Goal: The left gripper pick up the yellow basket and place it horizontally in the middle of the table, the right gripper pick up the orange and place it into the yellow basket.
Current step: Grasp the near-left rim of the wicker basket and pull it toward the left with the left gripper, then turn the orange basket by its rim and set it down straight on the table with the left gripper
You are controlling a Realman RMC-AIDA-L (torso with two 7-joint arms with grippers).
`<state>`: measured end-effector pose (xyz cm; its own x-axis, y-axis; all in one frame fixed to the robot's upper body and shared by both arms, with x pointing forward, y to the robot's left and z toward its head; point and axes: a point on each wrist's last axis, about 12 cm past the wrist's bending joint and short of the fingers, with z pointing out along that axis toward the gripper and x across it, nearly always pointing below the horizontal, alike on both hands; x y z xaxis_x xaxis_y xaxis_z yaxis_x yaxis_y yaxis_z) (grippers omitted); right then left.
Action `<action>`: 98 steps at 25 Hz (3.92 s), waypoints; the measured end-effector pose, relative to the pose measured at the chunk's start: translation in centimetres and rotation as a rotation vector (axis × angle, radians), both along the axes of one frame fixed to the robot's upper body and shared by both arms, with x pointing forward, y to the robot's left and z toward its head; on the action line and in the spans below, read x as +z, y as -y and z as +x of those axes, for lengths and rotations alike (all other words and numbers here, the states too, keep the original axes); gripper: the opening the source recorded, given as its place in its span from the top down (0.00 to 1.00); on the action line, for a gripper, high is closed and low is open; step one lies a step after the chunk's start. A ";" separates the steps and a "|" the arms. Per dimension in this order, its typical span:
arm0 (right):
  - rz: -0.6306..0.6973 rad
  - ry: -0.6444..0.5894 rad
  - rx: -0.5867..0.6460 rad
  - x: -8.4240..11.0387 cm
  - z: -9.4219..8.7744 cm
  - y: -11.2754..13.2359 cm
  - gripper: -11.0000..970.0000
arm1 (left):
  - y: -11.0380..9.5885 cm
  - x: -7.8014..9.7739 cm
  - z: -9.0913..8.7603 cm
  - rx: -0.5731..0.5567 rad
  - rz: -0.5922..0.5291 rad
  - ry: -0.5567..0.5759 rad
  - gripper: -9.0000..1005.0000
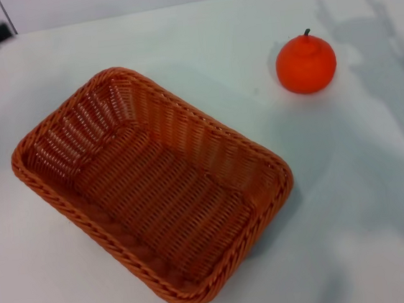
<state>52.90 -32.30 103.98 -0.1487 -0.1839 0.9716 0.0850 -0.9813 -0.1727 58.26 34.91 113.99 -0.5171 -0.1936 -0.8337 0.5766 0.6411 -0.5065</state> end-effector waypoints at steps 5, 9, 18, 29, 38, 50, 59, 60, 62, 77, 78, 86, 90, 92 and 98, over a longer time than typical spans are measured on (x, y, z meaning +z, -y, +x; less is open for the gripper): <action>-0.001 0.001 0.012 0.0 0.1 -0.3 0.03 | 1.7 2.4 1.5 -0.198 0.187 -0.090 0.18; -0.002 0.005 0.021 0.1 0.2 -0.4 0.03 | 3.2 3.4 2.5 -0.296 0.331 -0.112 0.18; 0.022 0.016 0.035 0.1 -0.1 -0.6 0.03 | 5.1 2.8 3.8 -0.280 0.558 -0.099 0.18; 0.020 0.014 0.045 0.0 -0.4 -0.6 0.03 | 6.3 1.2 3.7 -0.311 0.680 -0.136 0.18; 0.019 0.010 0.046 -0.1 -0.4 -0.7 0.03 | 7.9 -0.1 3.2 -0.353 0.710 -0.137 0.18; 0.017 0.003 0.052 -0.2 -0.4 -0.8 0.03 | 9.0 -0.9 3.2 -0.350 0.733 -0.128 0.18; 0.029 0.001 0.050 -0.2 -0.4 -0.7 0.03 | 8.9 -1.5 3.1 -0.350 0.782 -0.144 0.26; 0.029 0.001 0.050 -0.2 -0.4 -0.7 0.03 | 9.0 -1.6 3.1 -0.352 0.790 -0.148 0.29; 0.029 0.001 0.049 -0.2 -0.4 -0.7 0.03 | 9.1 -1.8 2.9 -0.358 0.802 -0.157 0.35; 0.033 0.003 0.039 -0.2 -0.6 -0.4 0.03 | 9.3 -0.8 2.9 -0.321 0.802 -0.132 0.72; 0.033 0.003 0.039 -0.2 -0.6 -0.4 0.03 | 9.4 -0.8 2.8 -0.323 0.800 -0.136 0.73; 0.033 0.001 0.036 -0.3 -0.8 -0.4 0.03 | 9.3 -0.7 2.8 -0.312 0.785 -0.168 0.80; 0.034 0.002 0.038 -0.3 -0.8 -0.4 0.03 | 9.2 -0.3 3.1 -0.268 0.752 -0.215 0.80; 0.033 0.002 0.039 -0.3 -0.8 -0.5 0.03 | 9.2 -0.1 3.2 -0.249 0.736 -0.233 0.80; 0.033 0.001 0.041 -0.3 -0.8 -0.5 0.03 | 8.9 0.6 3.5 -0.179 0.676 -0.308 0.82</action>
<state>52.07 -31.82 103.64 -0.1419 -0.2213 0.9648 0.1249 -0.9709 -0.2043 61.75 25.99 114.62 -0.7207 0.4163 -0.5543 0.5971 0.7791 -0.1911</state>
